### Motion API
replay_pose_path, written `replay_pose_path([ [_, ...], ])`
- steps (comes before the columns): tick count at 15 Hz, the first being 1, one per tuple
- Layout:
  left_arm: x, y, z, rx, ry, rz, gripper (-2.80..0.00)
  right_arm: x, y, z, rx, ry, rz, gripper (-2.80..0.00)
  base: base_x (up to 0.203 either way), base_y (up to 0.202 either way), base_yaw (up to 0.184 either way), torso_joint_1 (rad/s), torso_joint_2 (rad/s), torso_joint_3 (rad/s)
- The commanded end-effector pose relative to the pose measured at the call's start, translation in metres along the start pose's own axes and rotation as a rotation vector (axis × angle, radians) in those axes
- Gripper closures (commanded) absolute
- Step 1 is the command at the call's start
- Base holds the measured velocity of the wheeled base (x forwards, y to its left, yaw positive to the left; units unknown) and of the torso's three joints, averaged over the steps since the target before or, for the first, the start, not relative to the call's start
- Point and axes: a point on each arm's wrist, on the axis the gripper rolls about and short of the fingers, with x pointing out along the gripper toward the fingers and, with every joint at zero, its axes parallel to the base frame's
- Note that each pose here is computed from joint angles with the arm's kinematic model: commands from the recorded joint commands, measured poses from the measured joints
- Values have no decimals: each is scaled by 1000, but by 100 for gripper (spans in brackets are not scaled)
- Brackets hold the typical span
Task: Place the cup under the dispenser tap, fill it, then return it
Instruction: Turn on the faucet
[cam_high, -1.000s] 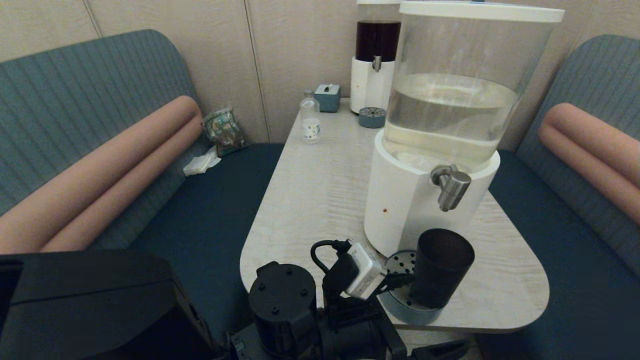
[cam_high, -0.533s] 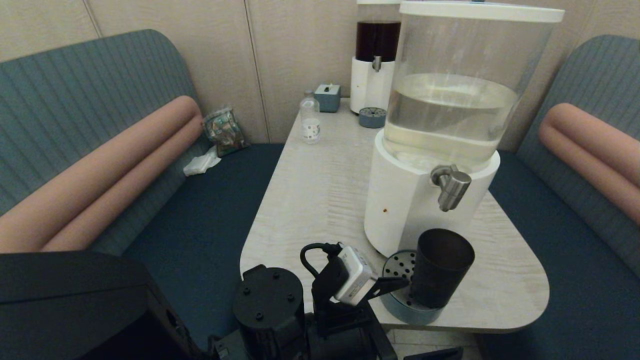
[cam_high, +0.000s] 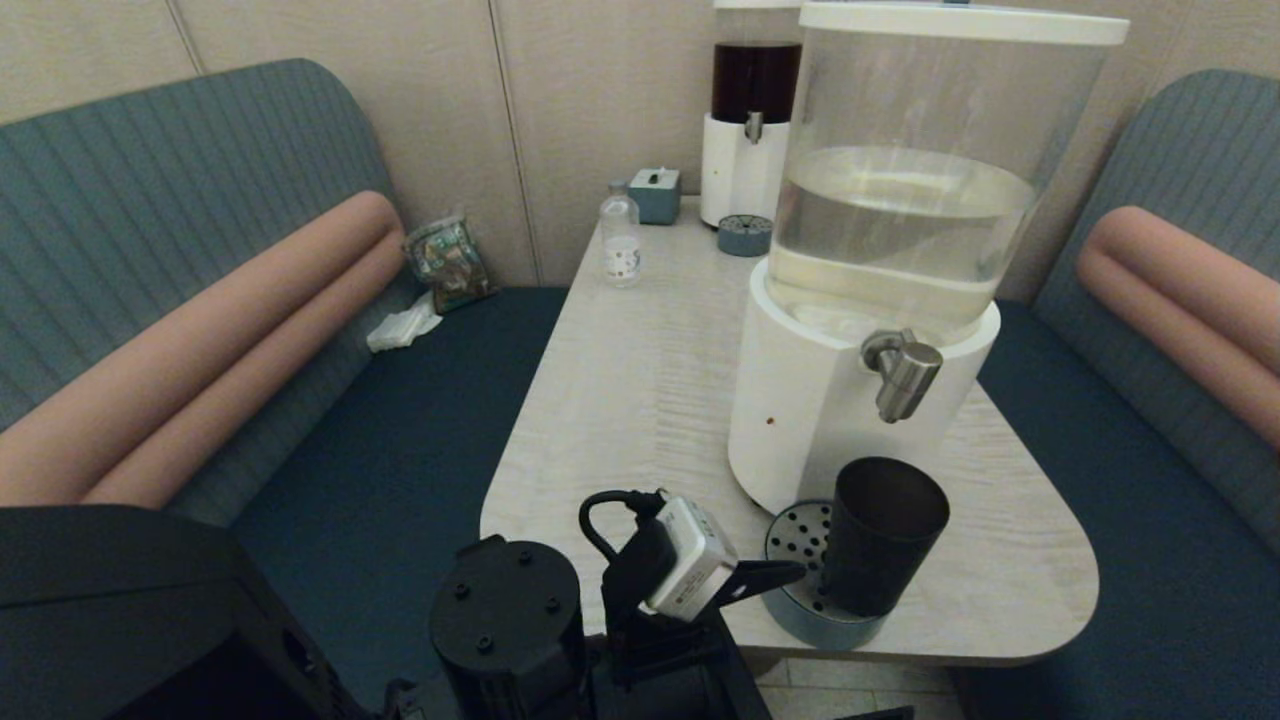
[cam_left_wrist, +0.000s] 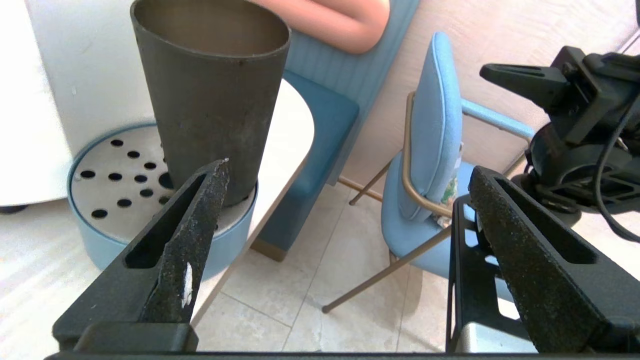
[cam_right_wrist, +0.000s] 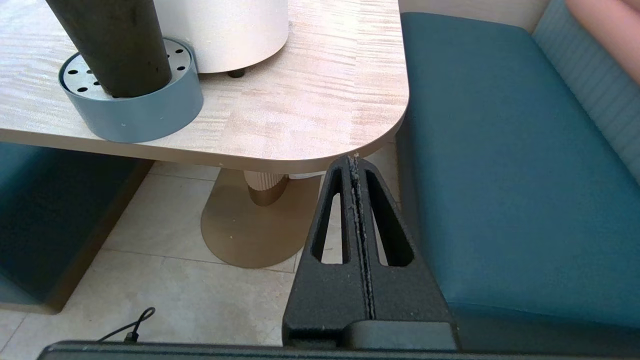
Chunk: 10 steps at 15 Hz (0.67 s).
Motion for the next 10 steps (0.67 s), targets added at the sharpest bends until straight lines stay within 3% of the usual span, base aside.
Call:
replay_pose_path([
  [1, -4, -2, 2, 2, -7, -3, -280, 0, 0, 0, 0, 2, 1, 0, 0, 0, 0, 0, 0, 0],
  [10, -37, -17, 28, 5, -72, 46, -280, 0, 0, 0, 0, 1, 1, 0, 0, 0, 0, 0, 0, 0],
])
